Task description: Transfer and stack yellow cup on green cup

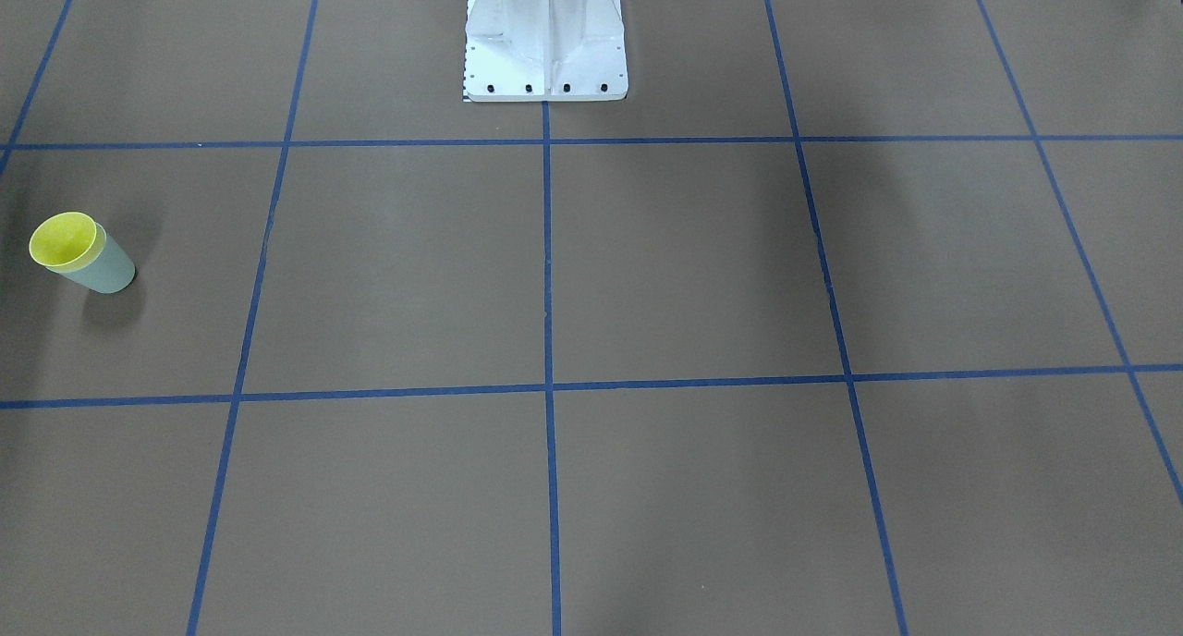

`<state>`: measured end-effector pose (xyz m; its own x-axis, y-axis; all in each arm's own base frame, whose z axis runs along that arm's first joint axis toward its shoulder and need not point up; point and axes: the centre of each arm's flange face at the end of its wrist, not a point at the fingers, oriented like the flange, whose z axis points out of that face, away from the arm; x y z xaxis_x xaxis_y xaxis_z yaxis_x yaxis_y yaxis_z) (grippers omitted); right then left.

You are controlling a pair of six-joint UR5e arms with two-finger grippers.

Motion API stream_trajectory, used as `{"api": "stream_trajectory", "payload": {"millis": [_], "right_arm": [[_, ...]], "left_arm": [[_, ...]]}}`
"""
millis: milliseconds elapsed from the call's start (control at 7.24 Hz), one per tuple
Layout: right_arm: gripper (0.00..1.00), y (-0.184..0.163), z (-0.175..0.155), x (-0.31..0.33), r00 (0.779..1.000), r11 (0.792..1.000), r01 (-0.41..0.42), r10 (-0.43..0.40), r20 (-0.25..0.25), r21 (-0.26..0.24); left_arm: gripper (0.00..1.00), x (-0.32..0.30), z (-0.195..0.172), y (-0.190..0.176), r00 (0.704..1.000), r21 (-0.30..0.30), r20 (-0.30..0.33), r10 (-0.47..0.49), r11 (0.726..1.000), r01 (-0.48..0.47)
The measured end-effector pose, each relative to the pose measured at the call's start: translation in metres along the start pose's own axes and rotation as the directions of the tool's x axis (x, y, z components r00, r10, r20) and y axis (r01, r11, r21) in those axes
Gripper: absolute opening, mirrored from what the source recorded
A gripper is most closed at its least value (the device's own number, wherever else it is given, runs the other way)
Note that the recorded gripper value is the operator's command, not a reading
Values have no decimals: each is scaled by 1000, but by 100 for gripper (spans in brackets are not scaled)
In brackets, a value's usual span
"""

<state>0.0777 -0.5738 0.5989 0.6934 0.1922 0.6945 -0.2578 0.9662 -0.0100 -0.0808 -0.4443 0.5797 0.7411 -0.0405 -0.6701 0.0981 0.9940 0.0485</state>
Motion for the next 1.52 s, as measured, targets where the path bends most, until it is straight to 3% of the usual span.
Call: {"api": "stream_trajectory", "payload": {"millis": [276,691,1105,1519], "right_arm": [[100,6,-3,19,999,999,42,-42,-17,-32],[100,41,-23,14,999,996,28,-29,-16,-82],[100,78,-16,6,998,992,57,-60,-26,-111],[100,94,-14,-1,997,989,76,-80,-22,-123]], "left_arm": [[100,-10,-12,31,998,8,-56,-40,999,40],[100,-15,-6,38,997,-5,-52,-51,999,51],[100,2,15,17,998,-40,53,-29,999,31],[100,7,20,16,998,-45,63,-20,999,23]]}}
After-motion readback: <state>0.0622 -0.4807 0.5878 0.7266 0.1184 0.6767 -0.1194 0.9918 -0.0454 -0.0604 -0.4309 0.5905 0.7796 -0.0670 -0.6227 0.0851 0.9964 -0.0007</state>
